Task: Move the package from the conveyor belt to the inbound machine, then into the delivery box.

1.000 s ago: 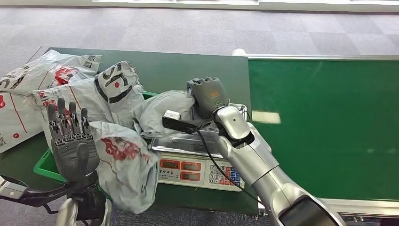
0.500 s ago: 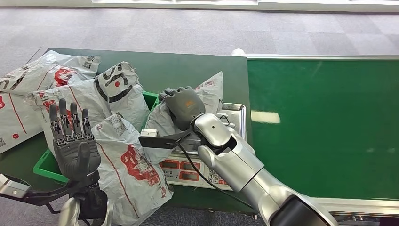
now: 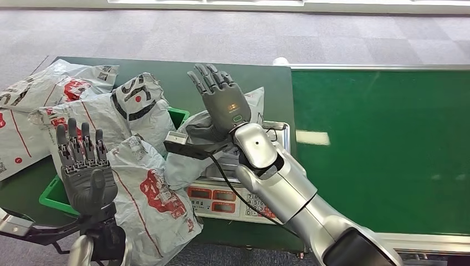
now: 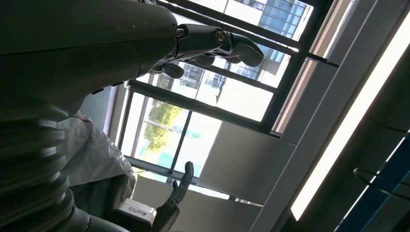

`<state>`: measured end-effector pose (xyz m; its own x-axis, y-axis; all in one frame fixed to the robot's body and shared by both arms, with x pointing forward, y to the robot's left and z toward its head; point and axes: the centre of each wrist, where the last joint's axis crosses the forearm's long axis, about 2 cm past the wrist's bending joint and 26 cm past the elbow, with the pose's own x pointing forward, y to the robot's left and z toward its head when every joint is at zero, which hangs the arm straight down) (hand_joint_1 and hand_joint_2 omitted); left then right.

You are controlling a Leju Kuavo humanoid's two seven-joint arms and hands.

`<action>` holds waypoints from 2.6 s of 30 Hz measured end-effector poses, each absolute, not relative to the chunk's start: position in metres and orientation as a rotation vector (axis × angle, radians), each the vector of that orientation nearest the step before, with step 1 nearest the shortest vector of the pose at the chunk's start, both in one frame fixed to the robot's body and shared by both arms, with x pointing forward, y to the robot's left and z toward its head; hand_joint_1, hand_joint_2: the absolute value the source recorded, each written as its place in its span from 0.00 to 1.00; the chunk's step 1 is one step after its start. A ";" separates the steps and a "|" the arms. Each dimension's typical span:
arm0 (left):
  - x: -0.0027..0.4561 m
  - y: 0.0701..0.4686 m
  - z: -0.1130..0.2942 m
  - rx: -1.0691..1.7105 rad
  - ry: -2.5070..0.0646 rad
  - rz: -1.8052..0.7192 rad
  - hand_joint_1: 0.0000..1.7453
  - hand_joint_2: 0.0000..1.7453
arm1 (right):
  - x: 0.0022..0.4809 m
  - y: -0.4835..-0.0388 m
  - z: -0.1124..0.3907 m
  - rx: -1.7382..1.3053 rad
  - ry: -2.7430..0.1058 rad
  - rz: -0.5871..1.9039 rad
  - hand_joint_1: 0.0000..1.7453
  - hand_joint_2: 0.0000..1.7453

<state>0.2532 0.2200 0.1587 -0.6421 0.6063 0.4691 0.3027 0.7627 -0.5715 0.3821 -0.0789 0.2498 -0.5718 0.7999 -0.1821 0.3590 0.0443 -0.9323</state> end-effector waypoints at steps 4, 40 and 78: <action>0.250 0.221 0.158 -0.665 -2.292 0.590 0.00 1.00 | 0.383 -0.090 0.264 -1.323 -1.996 1.369 0.00 0.00; 0.376 0.178 0.197 0.397 -1.959 -1.471 0.00 1.00 | 0.390 -0.155 0.306 -1.543 -2.032 0.860 0.00 0.00; 0.412 0.189 0.184 0.325 -1.839 -1.561 1.00 1.00 | 0.396 -0.163 0.291 -1.537 -1.909 0.856 0.00 0.00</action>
